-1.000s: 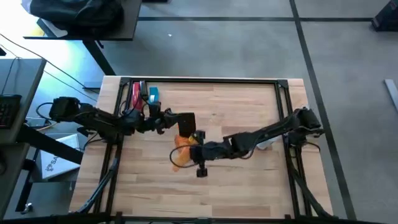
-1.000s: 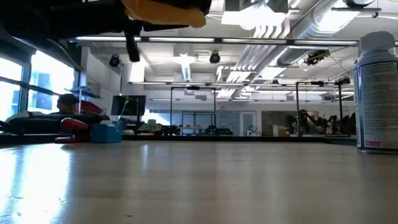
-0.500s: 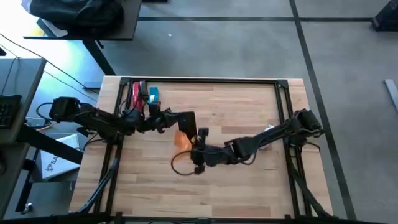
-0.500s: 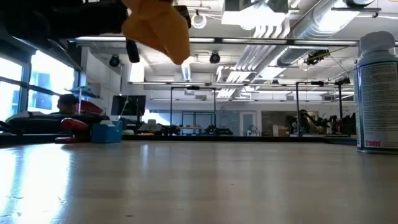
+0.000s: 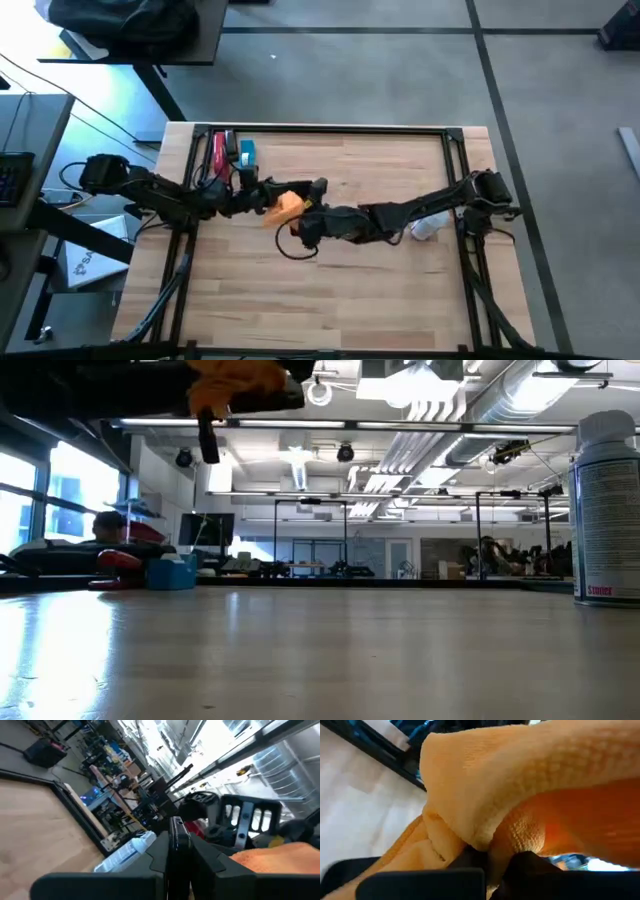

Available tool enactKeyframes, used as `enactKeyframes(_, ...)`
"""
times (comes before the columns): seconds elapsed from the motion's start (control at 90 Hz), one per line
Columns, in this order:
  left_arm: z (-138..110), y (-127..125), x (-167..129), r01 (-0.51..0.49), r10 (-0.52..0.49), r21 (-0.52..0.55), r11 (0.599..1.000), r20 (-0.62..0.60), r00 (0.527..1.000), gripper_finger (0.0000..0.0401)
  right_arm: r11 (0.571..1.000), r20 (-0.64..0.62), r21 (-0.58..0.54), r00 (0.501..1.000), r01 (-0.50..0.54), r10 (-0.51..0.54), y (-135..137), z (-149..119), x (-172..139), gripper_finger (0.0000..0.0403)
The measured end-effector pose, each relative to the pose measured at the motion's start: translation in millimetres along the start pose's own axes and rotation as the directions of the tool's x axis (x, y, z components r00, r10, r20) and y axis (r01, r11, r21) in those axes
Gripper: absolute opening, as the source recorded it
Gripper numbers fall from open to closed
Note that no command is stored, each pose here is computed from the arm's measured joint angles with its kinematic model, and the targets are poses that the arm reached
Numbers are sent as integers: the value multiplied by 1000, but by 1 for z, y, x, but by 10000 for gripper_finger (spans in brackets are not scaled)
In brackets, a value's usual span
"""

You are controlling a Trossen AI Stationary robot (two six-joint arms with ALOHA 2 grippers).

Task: Apply microfiber cloth
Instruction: Wipe the front and back of the black cellphone using the yellow microfiber cloth

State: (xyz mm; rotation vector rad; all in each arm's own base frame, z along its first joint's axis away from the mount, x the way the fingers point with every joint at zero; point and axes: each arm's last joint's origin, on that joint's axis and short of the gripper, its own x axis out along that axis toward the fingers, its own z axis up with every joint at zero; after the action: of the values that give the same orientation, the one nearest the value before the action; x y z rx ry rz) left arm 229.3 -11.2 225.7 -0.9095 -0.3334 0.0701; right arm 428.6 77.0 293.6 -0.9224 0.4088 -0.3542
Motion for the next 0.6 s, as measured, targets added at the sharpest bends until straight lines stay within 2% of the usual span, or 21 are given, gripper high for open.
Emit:
enactKeyframes(0.133, -1, 1, 0, -6, 6, 0, 1000, -10, 1000, 26, 1000, -23, -31, 1000, 1, -2, 2, 0, -1, 0)
enactKeyframes(0.3, -5, 2, -1, 2, -1, 8, 1000, -62, 998, 26, 986, 10, 76, 989, -149, 149, 14, 0, -8, 0)
enactKeyframes(0.5, -4, 2, -1, 10, -10, 1, 1000, -51, 999, 26, 931, 10, 203, 951, -304, 308, 38, 7, -28, 0)
enactKeyframes(0.6, -2, 1, 0, 29, -30, -19, 999, -43, 999, 26, 880, 46, 286, 923, -379, 383, 51, 15, -42, 0)
